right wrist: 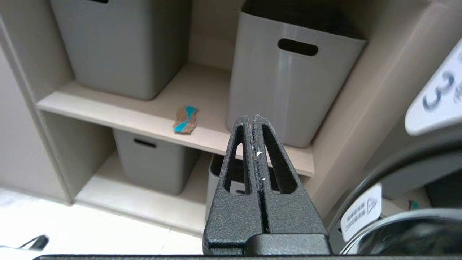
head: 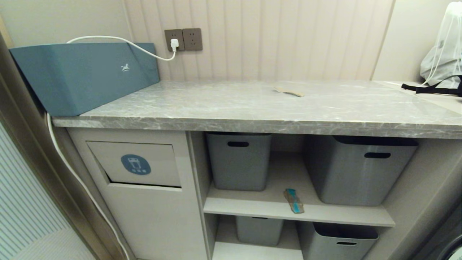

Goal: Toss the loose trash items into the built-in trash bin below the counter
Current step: Pick up the garbage

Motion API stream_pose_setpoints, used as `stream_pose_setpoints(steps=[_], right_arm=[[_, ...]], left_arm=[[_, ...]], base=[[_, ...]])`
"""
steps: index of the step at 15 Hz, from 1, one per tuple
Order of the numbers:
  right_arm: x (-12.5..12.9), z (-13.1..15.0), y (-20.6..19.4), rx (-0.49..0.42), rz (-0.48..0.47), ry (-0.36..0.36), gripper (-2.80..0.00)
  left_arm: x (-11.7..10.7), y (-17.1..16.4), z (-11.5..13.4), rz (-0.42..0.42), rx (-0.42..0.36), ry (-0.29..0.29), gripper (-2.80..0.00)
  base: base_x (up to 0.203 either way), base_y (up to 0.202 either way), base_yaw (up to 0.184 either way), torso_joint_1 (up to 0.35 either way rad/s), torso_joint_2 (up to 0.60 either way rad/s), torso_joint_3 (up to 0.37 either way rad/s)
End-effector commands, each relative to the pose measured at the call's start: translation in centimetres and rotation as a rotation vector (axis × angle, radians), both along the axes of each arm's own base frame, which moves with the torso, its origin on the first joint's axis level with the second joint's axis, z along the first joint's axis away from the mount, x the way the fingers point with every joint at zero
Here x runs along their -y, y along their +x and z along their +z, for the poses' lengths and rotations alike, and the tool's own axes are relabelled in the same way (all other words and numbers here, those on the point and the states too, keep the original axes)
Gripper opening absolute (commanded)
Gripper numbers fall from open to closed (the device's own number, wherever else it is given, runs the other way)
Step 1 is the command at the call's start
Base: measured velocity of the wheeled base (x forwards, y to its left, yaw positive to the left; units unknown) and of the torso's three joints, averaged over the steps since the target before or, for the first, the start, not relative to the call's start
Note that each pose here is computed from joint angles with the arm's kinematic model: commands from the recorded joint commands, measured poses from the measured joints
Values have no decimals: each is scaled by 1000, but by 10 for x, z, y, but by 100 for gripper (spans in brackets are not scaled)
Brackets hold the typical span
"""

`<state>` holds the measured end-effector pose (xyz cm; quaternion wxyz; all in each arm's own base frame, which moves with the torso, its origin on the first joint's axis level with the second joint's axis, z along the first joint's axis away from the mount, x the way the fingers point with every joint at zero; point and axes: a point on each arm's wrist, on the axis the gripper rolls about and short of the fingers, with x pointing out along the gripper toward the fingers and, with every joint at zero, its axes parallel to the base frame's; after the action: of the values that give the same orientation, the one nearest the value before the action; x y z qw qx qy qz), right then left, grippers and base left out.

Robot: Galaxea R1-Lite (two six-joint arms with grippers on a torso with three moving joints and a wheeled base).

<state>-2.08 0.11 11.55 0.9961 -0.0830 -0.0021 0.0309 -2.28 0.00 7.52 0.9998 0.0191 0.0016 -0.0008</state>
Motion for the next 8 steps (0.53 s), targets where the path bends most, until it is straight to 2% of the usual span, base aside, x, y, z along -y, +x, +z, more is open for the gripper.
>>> stream_pose_setpoints(steps=[1, 4, 6, 8], right_arm=[[-1, 32, 37, -205, 33, -2, -280], [-4, 47, 97, -457, 105, 8, -280], [-8, 41, 133, -604, 154, 12, -280], [-15, 26, 164, -693, 195, 3, -280]], left_arm=[[0, 0, 0, 1, 0, -1, -280], [0, 0, 0, 0, 0, -8, -280], [0, 0, 0, 0, 0, -8, -280], [0, 0, 0, 0, 0, -8, -280]], base=[[0, 0, 0, 0, 0, 0], [0, 0, 0, 0, 0, 0], [0, 0, 0, 0, 0, 0], [0, 0, 0, 0, 0, 0]])
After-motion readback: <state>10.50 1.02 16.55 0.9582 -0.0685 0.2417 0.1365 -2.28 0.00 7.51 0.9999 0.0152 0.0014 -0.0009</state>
